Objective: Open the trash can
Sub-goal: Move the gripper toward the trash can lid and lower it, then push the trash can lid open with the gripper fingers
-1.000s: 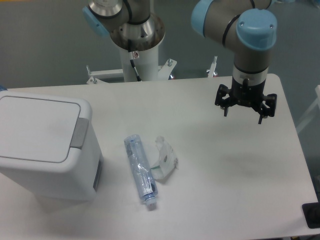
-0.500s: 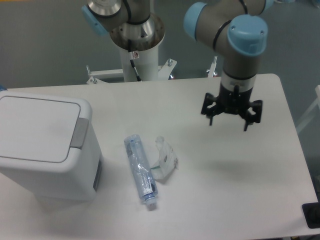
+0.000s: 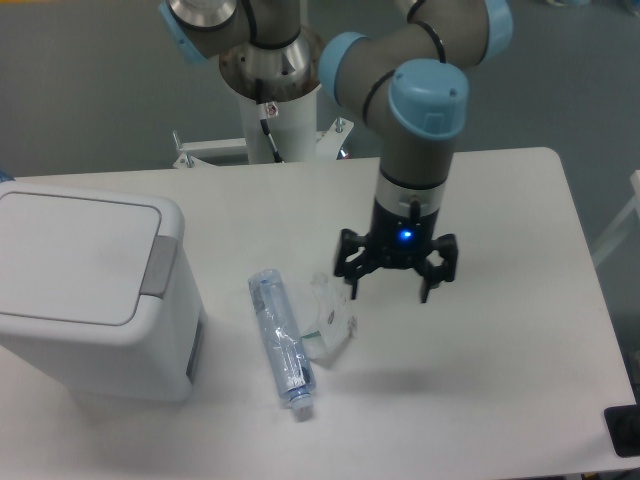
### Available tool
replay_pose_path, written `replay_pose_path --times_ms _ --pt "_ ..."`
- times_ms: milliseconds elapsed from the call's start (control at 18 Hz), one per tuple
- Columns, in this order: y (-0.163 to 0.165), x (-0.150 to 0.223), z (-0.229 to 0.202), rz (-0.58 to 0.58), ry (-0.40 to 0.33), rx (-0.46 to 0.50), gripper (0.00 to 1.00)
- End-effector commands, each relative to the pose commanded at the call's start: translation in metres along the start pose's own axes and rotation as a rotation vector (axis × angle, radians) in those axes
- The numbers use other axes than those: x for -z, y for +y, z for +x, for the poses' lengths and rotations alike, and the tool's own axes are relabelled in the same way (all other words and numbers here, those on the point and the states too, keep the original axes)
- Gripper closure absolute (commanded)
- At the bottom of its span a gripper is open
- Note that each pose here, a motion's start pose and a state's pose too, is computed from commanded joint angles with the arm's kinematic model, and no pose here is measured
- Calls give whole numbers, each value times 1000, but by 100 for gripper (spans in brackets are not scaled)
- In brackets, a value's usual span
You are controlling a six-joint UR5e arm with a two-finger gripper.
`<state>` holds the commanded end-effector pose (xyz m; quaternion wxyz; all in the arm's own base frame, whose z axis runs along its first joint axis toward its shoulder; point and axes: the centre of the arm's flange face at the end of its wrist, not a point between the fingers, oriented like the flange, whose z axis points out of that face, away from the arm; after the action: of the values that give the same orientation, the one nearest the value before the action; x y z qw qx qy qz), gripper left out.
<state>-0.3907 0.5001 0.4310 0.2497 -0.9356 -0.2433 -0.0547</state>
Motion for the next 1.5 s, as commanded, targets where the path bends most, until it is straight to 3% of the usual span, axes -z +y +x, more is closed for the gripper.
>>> replay_pose_path --times_ms 111,389,778,1111,1500 --pt "-4 13 11 38 49 43 0" --pt "-8 26 67 79 164 8 0" --pt "-4 30 81 70 169 106 0" --pt "-1 27 130 56 202 44 0" --pt "11 12 148 31 213 18 0"
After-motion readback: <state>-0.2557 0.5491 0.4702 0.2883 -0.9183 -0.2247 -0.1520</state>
